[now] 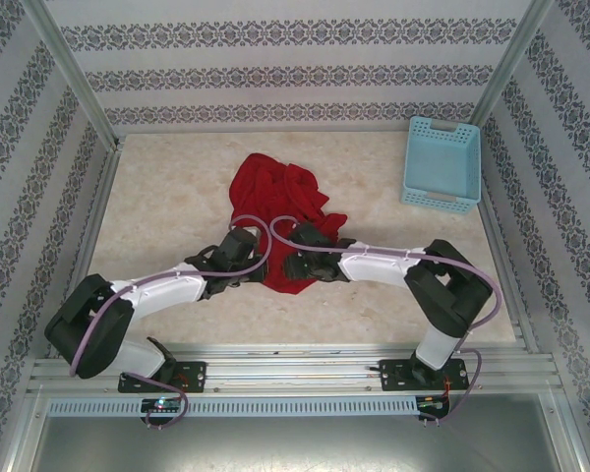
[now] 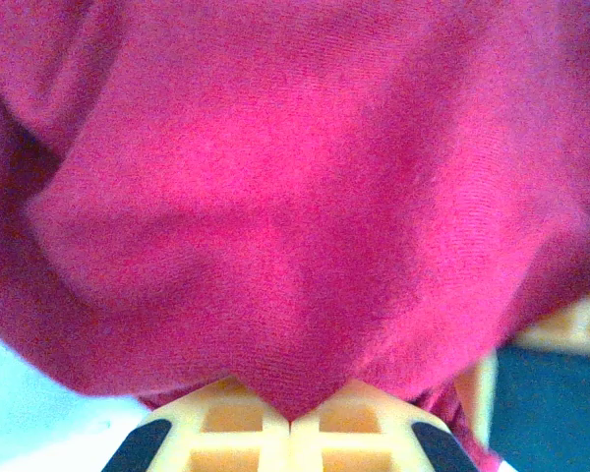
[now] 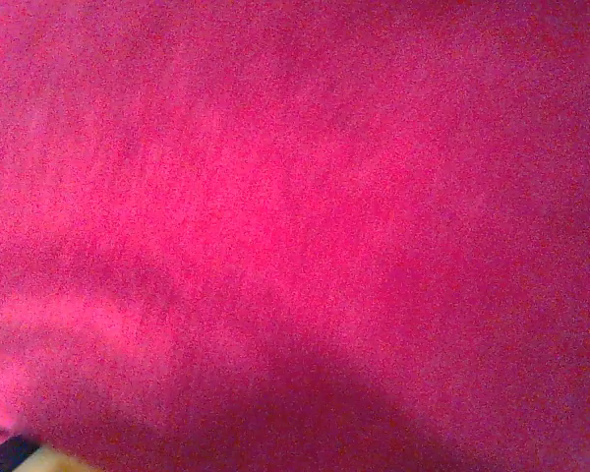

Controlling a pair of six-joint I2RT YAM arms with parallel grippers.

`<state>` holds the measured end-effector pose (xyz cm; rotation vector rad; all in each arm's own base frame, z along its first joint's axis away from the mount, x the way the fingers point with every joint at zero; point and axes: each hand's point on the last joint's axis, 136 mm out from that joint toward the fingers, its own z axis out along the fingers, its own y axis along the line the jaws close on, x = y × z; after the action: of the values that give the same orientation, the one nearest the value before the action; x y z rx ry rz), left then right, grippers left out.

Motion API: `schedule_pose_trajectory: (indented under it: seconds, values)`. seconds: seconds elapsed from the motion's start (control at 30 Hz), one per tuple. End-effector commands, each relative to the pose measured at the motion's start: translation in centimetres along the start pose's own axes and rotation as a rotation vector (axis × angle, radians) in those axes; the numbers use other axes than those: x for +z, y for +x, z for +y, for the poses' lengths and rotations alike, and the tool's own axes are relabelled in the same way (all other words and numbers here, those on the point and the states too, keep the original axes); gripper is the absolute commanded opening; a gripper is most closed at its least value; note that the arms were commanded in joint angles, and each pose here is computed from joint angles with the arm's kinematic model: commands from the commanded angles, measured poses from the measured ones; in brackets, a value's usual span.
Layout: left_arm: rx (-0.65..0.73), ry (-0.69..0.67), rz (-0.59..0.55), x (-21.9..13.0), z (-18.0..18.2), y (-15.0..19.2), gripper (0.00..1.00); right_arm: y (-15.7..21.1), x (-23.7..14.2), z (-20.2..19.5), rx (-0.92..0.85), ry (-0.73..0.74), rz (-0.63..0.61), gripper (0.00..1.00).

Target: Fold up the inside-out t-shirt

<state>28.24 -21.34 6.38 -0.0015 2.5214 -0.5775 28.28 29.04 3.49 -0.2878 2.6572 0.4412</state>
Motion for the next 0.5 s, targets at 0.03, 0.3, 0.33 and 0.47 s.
schedule_pose_trajectory:
  seconds: [0.03, 0.3, 0.33, 0.47]
  values:
    - [-0.063, 0.029, -0.116, -1.9, 0.1, -1.7, 0.00, -1.5, -0.5, -3.5, -0.020, 0.203, -0.051, 0.21]
    - [-0.097, -0.052, -0.118, -2.1, 2.8, -1.1, 0.00, 0.5, -3.9, -4.6, 0.000, 0.138, -0.110, 0.00]
    - [-0.102, -0.054, -0.121, -2.0, 2.9, -1.1, 0.00, 0.9, -4.1, -4.7, 0.010, 0.129, -0.112, 0.00]
    - [-0.099, -0.022, -0.113, -1.6, 2.5, -0.9, 0.00, 1.9, -4.8, -4.3, 0.015, 0.072, -0.109, 0.01]
